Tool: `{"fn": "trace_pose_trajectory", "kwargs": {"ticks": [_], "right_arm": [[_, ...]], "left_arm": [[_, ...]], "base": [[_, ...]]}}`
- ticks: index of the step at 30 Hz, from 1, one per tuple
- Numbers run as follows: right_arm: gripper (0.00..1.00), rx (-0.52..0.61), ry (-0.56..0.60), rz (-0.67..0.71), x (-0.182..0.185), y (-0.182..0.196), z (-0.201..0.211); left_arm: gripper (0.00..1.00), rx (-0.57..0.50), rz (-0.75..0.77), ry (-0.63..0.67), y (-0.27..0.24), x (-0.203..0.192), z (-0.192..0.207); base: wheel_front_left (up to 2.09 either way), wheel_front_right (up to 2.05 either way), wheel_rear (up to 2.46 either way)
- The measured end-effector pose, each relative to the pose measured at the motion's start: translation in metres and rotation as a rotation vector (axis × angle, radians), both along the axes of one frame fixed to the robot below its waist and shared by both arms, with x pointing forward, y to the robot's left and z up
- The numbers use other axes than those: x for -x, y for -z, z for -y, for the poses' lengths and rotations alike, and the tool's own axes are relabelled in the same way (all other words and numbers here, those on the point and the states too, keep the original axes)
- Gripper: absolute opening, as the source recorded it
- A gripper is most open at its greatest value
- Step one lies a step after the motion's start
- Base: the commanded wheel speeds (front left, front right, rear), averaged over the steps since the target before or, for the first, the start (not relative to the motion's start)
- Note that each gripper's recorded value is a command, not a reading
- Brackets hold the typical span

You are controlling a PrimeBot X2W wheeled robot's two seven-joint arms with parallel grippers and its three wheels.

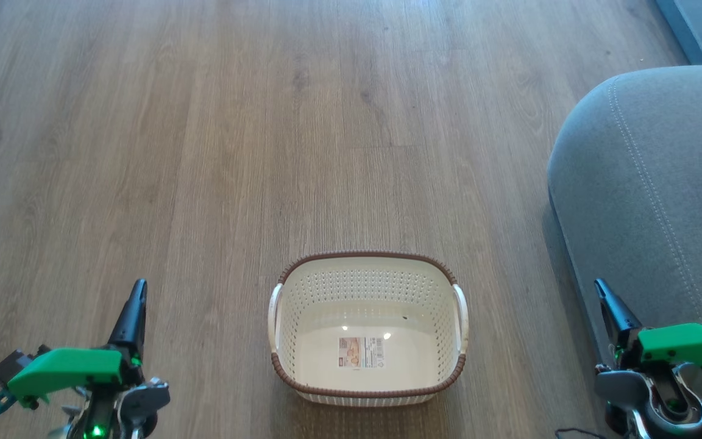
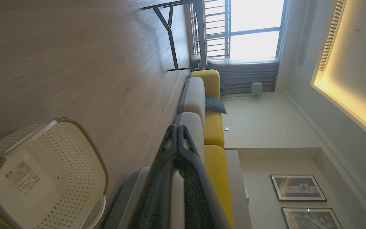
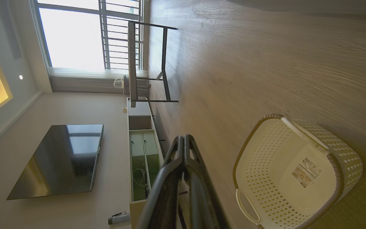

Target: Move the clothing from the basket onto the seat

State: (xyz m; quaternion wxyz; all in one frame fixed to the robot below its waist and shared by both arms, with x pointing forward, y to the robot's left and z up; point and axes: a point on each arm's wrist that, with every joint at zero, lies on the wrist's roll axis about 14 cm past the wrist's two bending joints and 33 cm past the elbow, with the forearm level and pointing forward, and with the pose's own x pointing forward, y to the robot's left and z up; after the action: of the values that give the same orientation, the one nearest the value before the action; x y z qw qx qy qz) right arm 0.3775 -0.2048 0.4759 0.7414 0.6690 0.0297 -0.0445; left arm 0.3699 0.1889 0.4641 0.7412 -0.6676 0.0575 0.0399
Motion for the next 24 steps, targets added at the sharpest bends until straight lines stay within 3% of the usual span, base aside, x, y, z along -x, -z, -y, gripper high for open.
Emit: {"fn": "trace_pose_trajectory", "kwargs": {"ticks": [10, 24], "right_arm": [[0.00, -0.102, 0.008, 0.021, 0.0001, -0.0047, 0.0024], [0.00, -0.108, 0.009, 0.021, 0.0002, -0.0046, 0.0019]], "left_arm": [[0.00, 0.104, 0.031, -0.004, -0.0090, -0.0026, -0.0005], [0.00, 0.106, 0.032, -0.004, -0.0094, -0.0027, -0.0005]], "base": [[0.00, 0.00, 0.00], [0.00, 0.00, 0.00]]}}
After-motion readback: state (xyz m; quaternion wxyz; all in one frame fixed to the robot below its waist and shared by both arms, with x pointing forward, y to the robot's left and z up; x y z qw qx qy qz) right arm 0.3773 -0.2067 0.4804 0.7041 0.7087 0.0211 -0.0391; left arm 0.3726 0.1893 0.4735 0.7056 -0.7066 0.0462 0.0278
